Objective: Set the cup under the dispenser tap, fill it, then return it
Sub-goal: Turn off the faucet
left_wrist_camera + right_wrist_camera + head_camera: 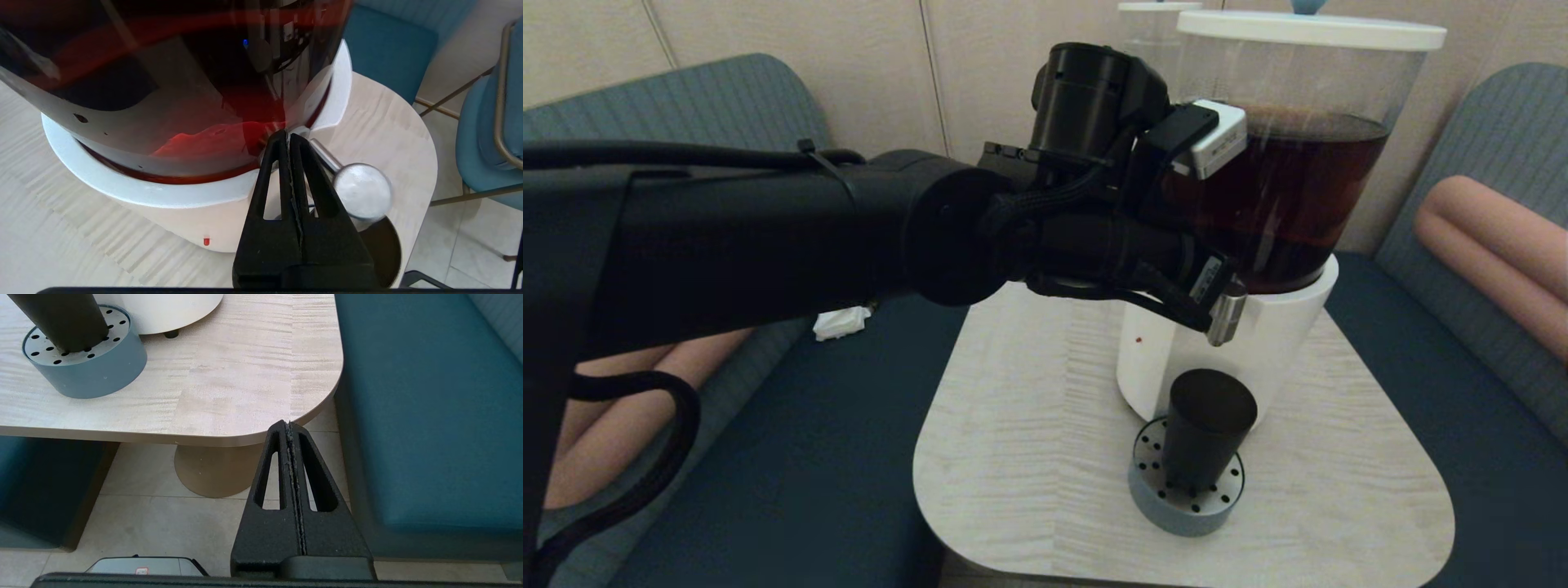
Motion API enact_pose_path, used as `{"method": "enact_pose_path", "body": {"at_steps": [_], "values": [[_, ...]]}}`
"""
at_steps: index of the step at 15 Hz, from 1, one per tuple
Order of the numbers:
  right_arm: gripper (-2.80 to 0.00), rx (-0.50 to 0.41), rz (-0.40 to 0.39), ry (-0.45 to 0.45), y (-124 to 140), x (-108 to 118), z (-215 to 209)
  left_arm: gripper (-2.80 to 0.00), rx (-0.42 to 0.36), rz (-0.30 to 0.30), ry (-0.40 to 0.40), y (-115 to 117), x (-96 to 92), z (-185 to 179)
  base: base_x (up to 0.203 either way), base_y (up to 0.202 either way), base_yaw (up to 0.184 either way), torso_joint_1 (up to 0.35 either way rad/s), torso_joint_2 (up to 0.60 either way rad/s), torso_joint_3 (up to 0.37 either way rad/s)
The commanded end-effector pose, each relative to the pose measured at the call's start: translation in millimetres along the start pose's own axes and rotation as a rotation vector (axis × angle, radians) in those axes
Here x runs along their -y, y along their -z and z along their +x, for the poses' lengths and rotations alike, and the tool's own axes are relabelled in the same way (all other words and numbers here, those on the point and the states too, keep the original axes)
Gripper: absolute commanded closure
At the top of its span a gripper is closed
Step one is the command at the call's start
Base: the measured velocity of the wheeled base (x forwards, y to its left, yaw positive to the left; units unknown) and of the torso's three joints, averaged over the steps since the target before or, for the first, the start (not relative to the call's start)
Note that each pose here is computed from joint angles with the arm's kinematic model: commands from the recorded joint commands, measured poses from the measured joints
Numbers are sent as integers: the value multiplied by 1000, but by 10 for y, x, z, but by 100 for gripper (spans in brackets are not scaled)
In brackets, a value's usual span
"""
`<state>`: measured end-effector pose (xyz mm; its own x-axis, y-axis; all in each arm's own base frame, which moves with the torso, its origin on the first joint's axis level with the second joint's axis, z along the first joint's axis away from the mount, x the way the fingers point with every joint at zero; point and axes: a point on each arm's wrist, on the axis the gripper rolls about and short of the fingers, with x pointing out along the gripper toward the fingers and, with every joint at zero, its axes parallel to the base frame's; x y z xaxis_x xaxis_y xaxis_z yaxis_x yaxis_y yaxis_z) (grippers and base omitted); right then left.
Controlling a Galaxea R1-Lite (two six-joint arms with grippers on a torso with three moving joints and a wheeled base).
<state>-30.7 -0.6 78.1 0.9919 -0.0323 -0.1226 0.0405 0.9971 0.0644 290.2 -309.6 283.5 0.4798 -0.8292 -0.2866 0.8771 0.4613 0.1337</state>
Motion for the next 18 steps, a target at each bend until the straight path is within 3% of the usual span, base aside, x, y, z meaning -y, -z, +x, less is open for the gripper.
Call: {"method": "enact_pose_path", "body": {"at_steps": [1,7,12,18], "values": [[0,-3,0,0,1,0,1,0,-4,0,3,9,1,10,0,0,0,0,0,0],[0,-2,0,0,1,0,0,0,29,-49,-43,-170,-31,-274,0,0,0,0,0,0],[0,-3,0,0,1,0,1,0,49,-178,-119,-442,-19,-1052,0,0,0,0,0,0],[0,-1,0,0,2,0,0,0,69,-292,-220,-156,211,-2064,0,0,0,0,0,0]]}}
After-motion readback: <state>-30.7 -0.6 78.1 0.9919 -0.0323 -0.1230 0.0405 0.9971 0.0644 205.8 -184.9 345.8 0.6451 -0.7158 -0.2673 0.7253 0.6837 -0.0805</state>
